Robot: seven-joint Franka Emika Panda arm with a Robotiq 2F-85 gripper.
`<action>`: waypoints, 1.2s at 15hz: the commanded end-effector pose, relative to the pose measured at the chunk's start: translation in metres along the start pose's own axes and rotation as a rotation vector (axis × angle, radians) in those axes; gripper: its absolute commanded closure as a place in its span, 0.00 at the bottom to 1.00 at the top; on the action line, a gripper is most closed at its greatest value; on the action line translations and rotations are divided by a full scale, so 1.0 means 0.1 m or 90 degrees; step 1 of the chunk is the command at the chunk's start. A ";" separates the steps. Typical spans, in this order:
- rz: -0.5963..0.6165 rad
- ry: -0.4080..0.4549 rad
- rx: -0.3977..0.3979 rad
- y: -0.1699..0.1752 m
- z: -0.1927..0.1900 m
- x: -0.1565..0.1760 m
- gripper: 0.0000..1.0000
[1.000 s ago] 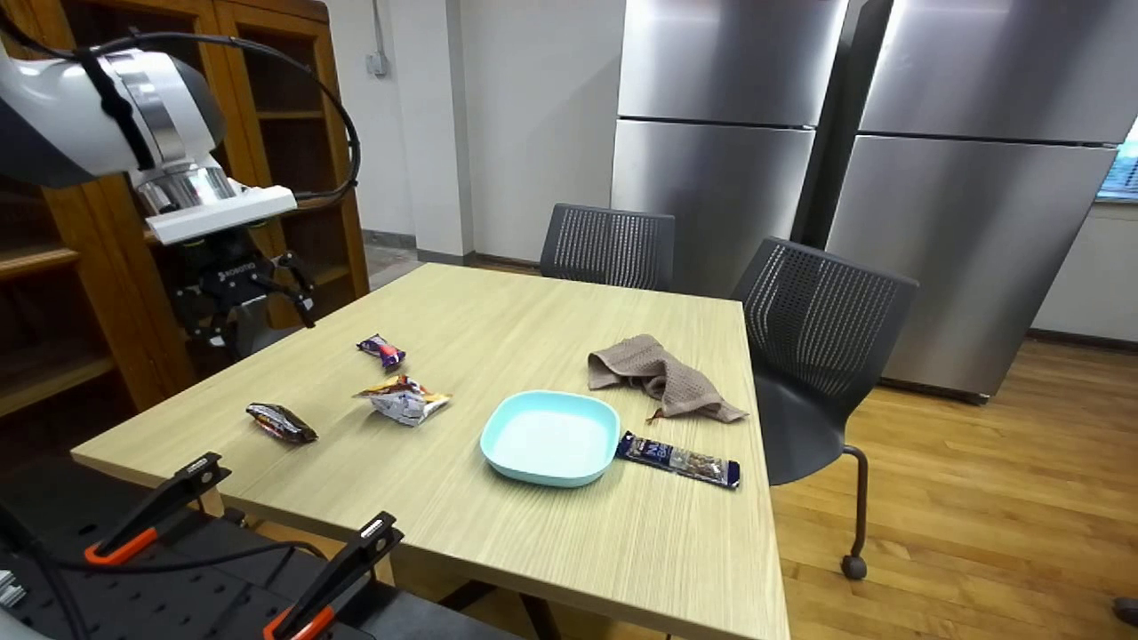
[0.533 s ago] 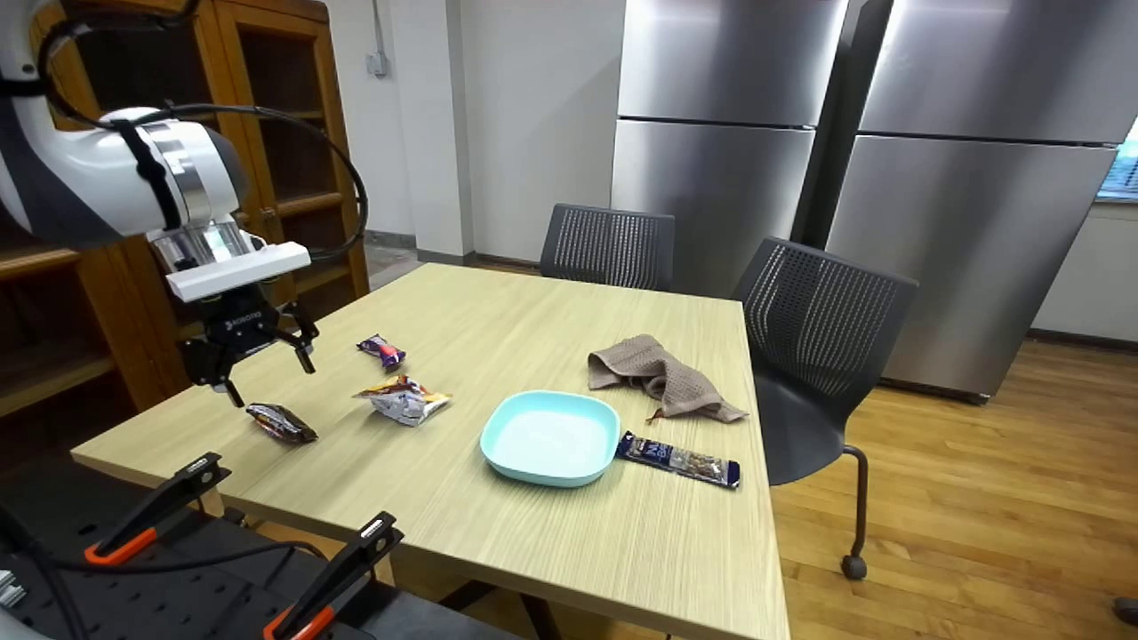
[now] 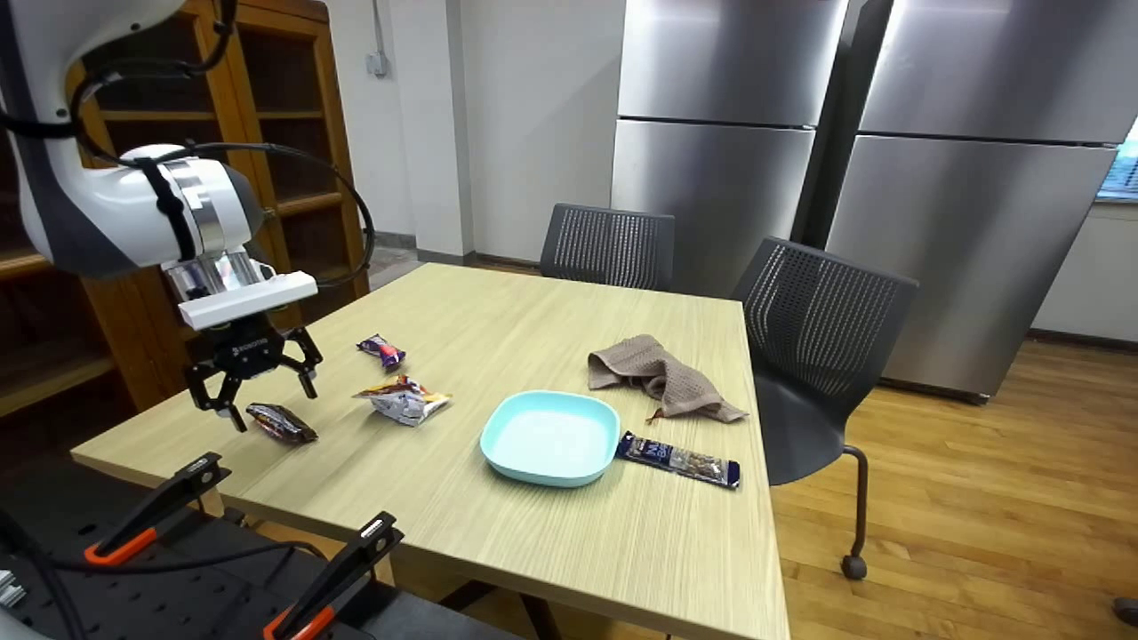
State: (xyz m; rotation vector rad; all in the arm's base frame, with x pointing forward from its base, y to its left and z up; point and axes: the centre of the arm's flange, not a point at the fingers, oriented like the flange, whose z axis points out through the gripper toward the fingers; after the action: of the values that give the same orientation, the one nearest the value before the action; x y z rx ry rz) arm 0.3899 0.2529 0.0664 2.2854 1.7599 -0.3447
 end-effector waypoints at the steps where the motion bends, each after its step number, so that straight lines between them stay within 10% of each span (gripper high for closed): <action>1: -0.014 -0.007 -0.014 0.04 0.12 0.15 0.00; 9: -0.024 -0.011 -0.020 0.04 0.21 0.22 0.01; 10: -0.024 -0.012 -0.019 0.03 0.22 0.22 0.26; 18: -0.022 -0.014 -0.017 0.03 0.14 0.22 0.78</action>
State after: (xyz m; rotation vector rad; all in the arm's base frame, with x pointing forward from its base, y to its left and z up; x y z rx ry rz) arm 0.3947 0.2629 0.0409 2.2510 1.7875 -0.3614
